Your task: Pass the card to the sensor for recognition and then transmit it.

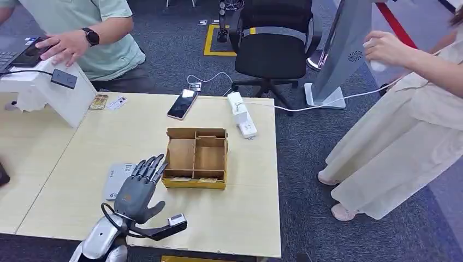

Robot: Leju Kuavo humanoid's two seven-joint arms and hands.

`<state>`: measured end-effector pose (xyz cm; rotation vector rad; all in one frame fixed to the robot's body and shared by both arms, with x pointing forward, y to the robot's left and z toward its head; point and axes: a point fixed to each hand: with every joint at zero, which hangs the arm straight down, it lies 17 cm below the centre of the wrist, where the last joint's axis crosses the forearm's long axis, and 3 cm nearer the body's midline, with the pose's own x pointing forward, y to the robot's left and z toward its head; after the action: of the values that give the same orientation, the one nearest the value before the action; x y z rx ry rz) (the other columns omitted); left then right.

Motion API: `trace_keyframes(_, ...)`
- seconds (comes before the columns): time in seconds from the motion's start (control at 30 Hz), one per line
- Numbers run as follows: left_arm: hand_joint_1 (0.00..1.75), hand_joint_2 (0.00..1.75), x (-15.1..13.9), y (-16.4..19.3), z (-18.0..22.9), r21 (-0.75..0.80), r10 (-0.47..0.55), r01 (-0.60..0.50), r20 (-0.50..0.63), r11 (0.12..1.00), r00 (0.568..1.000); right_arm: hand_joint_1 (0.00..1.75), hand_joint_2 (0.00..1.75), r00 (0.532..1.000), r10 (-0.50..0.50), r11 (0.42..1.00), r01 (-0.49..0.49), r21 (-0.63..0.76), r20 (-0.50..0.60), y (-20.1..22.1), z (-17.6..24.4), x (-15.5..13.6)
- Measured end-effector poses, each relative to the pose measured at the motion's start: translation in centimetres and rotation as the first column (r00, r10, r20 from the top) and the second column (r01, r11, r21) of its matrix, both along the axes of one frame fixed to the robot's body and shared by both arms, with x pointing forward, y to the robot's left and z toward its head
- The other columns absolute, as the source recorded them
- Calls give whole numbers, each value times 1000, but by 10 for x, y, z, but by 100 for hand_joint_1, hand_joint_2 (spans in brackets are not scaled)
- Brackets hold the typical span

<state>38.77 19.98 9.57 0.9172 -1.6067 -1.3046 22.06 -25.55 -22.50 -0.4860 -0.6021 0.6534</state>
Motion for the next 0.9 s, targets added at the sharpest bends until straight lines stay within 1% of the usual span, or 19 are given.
trace_keyframes(0.23,0,175,2,-9,4,-44,-2,1,-10,999,1000,0,0,1000,11,1000,-11,-4,-5,1,0,1)
trace_keyframes(0.9,0,175,14,-15,19,-58,17,-16,23,998,1000,0,0,999,38,999,-38,-5,-8,7,0,2)
